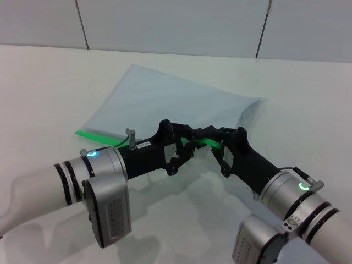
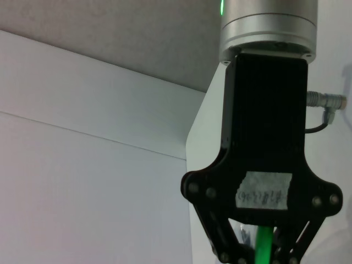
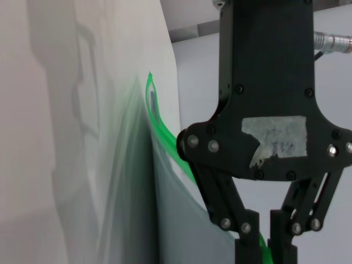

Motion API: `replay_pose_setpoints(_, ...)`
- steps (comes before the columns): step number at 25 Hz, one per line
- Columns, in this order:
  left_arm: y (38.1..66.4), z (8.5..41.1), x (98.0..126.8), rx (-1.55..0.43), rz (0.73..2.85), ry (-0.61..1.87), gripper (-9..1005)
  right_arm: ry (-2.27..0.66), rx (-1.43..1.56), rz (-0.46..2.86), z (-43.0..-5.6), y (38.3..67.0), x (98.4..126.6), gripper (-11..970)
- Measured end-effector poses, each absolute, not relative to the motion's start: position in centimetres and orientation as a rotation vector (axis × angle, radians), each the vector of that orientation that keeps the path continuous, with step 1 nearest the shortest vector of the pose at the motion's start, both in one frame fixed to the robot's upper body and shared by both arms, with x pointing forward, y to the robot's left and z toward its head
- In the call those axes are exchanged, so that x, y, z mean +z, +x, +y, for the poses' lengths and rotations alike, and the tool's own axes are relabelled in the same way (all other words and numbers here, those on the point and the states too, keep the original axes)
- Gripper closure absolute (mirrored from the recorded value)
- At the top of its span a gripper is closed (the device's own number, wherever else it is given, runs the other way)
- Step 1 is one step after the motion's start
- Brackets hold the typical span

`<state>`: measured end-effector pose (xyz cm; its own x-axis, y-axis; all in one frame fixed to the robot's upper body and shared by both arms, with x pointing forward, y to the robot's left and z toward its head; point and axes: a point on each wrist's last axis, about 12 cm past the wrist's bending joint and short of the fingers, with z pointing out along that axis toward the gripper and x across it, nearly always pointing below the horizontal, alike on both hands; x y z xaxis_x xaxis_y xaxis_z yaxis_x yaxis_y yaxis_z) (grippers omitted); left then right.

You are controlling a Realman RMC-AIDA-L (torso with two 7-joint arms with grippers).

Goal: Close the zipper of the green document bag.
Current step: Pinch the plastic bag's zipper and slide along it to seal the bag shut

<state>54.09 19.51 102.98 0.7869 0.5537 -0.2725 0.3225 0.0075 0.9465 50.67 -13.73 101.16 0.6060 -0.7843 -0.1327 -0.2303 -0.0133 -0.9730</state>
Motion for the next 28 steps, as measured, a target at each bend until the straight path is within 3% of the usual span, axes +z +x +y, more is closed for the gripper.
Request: replay_pose_setpoints(28,54.16,19.56,102.75,0.213,0.73,1.611,914,-1.575,-0.553,0.866,-13.65,50.64,101.14,794)
